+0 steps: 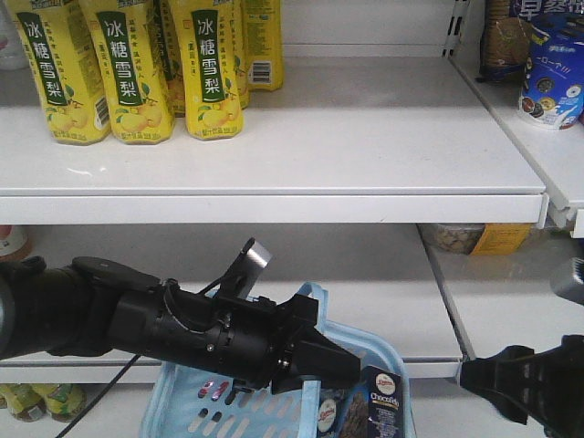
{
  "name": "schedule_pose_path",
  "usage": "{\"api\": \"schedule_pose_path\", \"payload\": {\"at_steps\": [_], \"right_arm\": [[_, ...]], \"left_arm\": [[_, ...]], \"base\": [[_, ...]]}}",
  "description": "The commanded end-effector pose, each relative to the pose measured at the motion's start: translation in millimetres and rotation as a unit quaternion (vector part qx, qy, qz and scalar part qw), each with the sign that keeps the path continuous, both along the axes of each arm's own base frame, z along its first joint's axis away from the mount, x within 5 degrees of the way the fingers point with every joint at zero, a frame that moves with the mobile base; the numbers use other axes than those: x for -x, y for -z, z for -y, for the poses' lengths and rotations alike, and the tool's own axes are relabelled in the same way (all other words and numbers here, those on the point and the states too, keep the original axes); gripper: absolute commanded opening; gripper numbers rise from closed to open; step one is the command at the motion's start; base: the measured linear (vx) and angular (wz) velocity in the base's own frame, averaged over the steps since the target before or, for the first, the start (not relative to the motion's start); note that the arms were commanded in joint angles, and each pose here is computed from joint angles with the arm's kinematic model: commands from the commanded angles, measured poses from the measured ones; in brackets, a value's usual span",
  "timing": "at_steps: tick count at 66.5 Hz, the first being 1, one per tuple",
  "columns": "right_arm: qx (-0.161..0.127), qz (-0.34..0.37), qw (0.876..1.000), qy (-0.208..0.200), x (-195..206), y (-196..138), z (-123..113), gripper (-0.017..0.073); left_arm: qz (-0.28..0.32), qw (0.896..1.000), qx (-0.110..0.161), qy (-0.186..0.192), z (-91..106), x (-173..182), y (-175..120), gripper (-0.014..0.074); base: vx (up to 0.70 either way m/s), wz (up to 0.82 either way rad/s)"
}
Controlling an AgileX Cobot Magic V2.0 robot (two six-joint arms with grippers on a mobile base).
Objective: Left arm holds basket, right arm returns cookies
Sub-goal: 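Reach the right gripper down into the basket toward the cookie box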
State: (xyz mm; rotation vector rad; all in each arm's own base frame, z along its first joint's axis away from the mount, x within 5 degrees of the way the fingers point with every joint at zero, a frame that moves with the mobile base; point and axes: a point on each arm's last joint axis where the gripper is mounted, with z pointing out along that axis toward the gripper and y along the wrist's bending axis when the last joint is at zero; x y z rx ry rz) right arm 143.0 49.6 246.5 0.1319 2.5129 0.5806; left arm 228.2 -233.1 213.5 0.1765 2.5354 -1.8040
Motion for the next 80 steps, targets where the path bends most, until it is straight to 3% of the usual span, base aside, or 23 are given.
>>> {"api": "schedule_pose_path", "payload": {"at_steps": [1,12,23,37,50,80], "right_arm": [[-0.035,0.012,0.999,-0.006,-12,-7,-9,0.0327],[-0.054,-0.047,0.996,-0.059,-21,12,-34,0.0340],[-0.056,-0.100,0.990,-0.081,-27,31,-48,0.0392],[-0.059,-0.120,0.988,-0.079,-37,44,-53,0.0457],[-0.064,-0.129,0.983,-0.110,-47,48,-61,0.0459],[-0.048,-0.153,0.983,-0.094,-59,67,-62,0.0459]], "left_arm": [[0.018,0.998,0.060,0.002,2.6,2,-29,-0.0006],[0.018,0.998,0.060,0.002,2.6,2,-29,-0.0006],[0.018,0.998,0.060,0.002,2.6,2,-29,-0.0006],[0.018,0.998,0.060,0.002,2.6,2,-29,-0.0006],[0.018,0.998,0.060,0.002,2.6,2,-29,-0.0006],[0.018,0.998,0.060,0.002,2.6,2,-29,-0.0006]], "base": [[0.00,0.00],[0.00,0.00],[0.00,0.00],[0.00,0.00],[0.00,0.00],[0.00,0.00]]}}
